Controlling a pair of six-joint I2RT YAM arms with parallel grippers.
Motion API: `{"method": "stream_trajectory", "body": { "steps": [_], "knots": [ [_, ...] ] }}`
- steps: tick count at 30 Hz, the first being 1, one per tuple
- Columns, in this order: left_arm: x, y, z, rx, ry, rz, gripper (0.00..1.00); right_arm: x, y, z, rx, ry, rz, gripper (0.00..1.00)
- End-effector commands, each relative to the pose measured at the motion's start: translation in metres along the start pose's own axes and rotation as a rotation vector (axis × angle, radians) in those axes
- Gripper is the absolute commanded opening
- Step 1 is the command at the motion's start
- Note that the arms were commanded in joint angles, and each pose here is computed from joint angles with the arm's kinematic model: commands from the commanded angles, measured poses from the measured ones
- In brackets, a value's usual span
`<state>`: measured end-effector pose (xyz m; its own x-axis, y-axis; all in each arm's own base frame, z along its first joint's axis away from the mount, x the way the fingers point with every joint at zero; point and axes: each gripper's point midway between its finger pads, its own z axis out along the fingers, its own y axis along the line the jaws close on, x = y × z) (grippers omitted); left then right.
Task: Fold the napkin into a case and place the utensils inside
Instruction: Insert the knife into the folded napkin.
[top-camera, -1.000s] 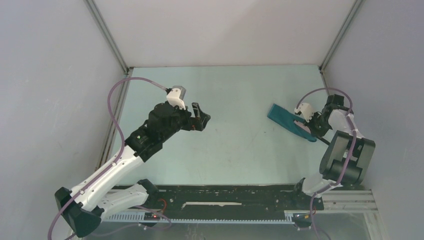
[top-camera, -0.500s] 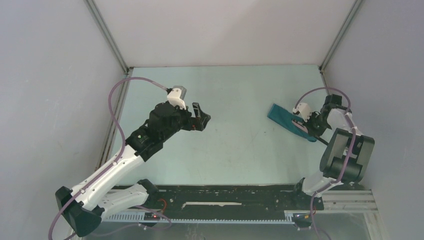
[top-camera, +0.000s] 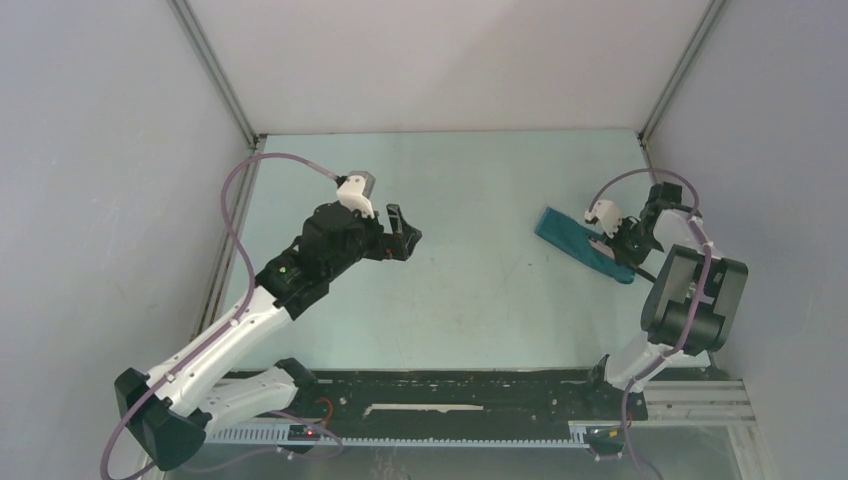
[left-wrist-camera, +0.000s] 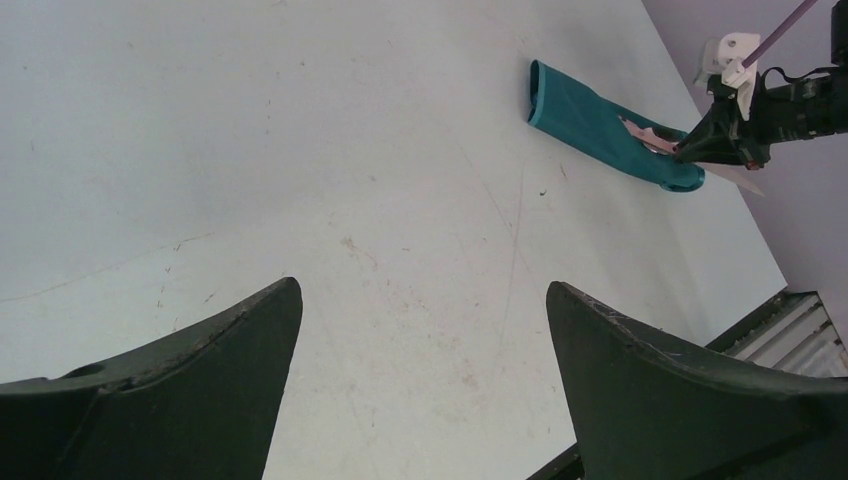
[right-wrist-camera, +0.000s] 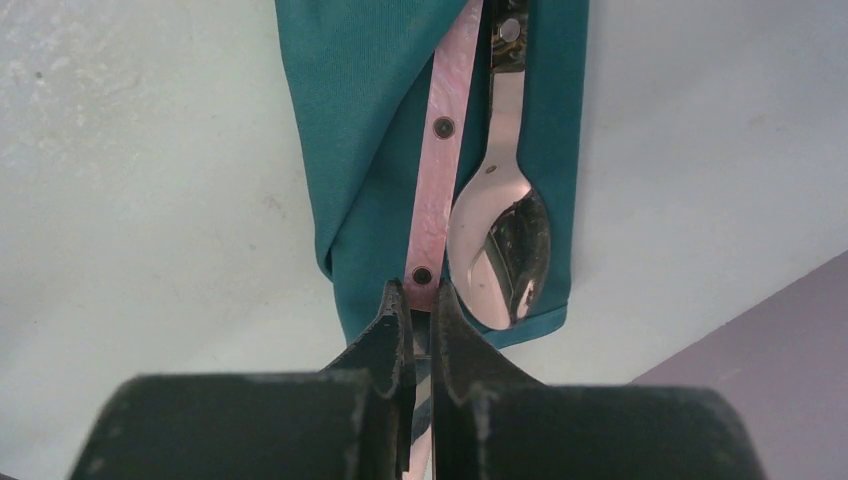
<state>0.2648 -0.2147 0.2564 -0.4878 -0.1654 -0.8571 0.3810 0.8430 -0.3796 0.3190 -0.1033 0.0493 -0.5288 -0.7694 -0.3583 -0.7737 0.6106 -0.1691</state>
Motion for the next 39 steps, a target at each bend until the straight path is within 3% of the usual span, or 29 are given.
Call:
{"method": "stream_trajectory", "body": {
  "steps": [1, 39],
  "knots": [
    [-0.006, -0.001, 0.002, 0.012, -0.016, 0.006, 1.0, -0.019, -0.014, 0.001, 0.019, -0.043, -0.071, 0.0],
    [-0.003, 0.006, 0.009, 0.01, -0.006, -0.034, 1.0, -0.052, -0.007, 0.03, -0.064, -0.121, -0.111, 0.0]
  ]
}}
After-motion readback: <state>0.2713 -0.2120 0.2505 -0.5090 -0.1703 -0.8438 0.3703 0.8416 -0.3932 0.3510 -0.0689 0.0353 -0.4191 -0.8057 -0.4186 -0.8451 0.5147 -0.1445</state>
